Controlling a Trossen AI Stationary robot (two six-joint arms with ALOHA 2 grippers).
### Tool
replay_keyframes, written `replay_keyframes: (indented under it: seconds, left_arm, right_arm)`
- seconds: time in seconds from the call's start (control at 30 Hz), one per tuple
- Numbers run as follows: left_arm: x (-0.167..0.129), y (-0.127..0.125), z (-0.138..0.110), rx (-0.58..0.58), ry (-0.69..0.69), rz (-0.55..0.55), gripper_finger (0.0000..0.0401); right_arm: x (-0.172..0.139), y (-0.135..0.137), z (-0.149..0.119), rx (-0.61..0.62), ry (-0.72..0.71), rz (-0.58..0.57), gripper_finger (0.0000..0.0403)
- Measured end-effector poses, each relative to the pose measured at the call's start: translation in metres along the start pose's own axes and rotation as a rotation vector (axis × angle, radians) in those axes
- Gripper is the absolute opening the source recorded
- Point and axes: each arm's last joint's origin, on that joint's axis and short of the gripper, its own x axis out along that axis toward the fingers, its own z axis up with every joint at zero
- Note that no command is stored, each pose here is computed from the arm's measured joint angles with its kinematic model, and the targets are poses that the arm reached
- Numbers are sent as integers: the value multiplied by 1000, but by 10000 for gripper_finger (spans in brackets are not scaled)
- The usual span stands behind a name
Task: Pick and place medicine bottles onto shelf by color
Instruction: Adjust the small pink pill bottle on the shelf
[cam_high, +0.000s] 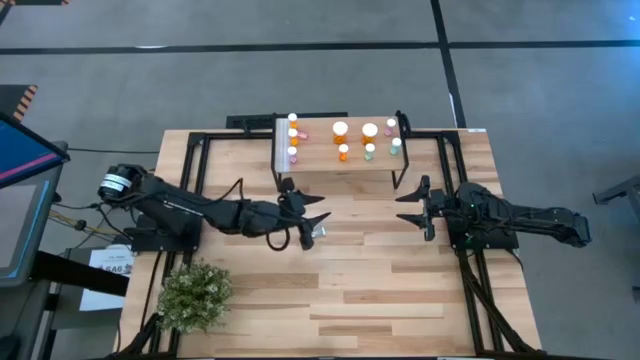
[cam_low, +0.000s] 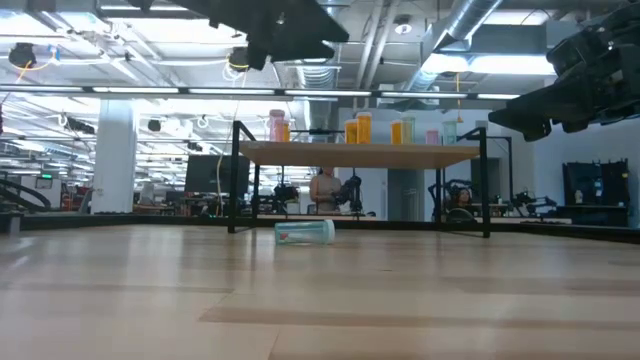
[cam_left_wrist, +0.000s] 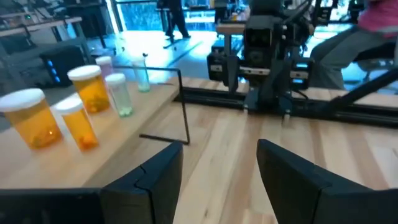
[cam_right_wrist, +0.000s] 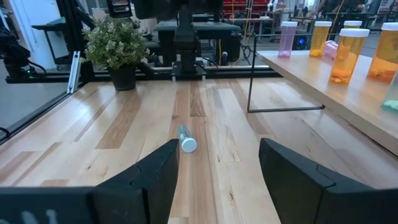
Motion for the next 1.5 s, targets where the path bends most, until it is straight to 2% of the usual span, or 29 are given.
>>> replay_keyframes:
  seconds: [0.2, 0.43, 0.57, 0.67, 0.8, 0.9, 1.03, 1.13, 1.33, 1.5]
  left_arm:
    - [1, 14, 10, 20, -40, 26, 194]
    - [-8, 28, 26, -68, -90, 0, 194]
    - [-9, 24, 26, -72, -95, -19, 194]
    - [-7, 22, 23, -79, -110, -25, 194]
    - [-8, 22, 28, -84, -145, -37, 194]
    - [-10, 23, 34, -71, -194, -47, 194]
    - [-15, 25, 43, -51, -251, -47, 194]
    - [-15, 26, 44, -32, -254, -40, 194]
    - [-19, 34, 51, -29, -295, -16, 194]
    - [-29, 51, 63, -46, -314, 28, 194]
  right_arm:
    - [0, 0, 0, 0, -2, 0, 245]
    - [0, 0, 1, 5, -13, 1, 245]
    - [0, 0, 1, 88, -14, 1, 245]
    - [0, 0, 2, 105, -20, -2, 245]
    - [0, -2, 7, 197, -83, -71, 245]
    - [-2, -3, 19, 209, -185, -75, 245]
    - [-8, -2, 44, 124, -337, -69, 245]
    - [-13, -1, 63, 67, -400, -77, 245]
    - [-4, -4, 100, 39, -354, -144, 245]
    - [27, -11, 137, -13, -220, -174, 245]
